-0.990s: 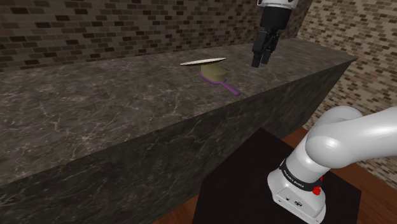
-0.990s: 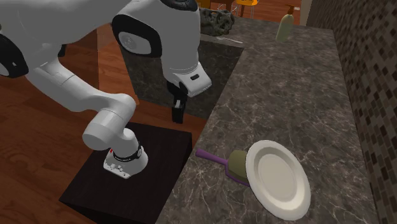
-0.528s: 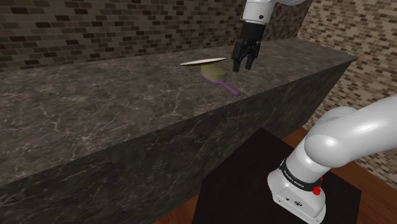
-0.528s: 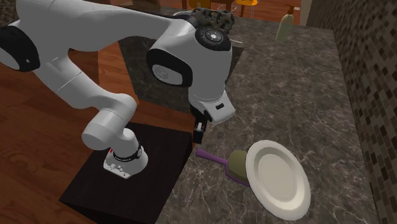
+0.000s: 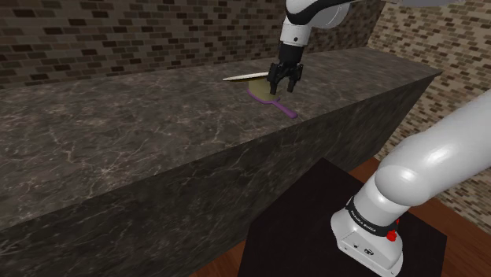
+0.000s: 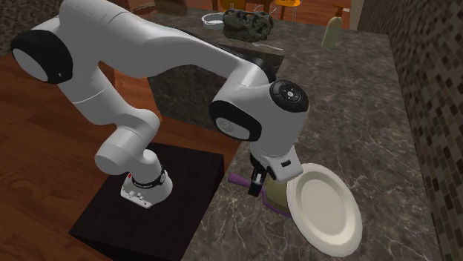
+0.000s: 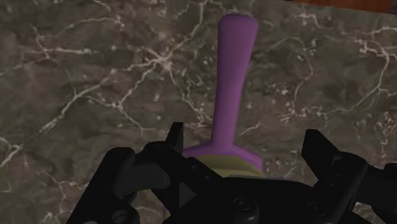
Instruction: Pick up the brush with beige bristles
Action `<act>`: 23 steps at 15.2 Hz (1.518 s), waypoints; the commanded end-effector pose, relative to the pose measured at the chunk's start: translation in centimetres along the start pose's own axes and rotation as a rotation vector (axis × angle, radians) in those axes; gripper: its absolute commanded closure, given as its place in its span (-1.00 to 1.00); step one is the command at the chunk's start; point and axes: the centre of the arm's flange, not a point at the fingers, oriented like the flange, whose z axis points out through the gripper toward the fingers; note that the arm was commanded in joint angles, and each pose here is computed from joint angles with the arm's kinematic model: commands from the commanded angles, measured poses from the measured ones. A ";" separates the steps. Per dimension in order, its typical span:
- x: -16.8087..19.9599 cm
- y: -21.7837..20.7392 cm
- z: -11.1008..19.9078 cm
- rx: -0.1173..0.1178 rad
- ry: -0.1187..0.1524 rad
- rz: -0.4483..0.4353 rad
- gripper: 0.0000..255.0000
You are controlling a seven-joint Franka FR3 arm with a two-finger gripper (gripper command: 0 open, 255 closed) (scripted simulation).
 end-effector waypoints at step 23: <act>1.7 0.8 3.1 0.000 0.001 0.021 1.00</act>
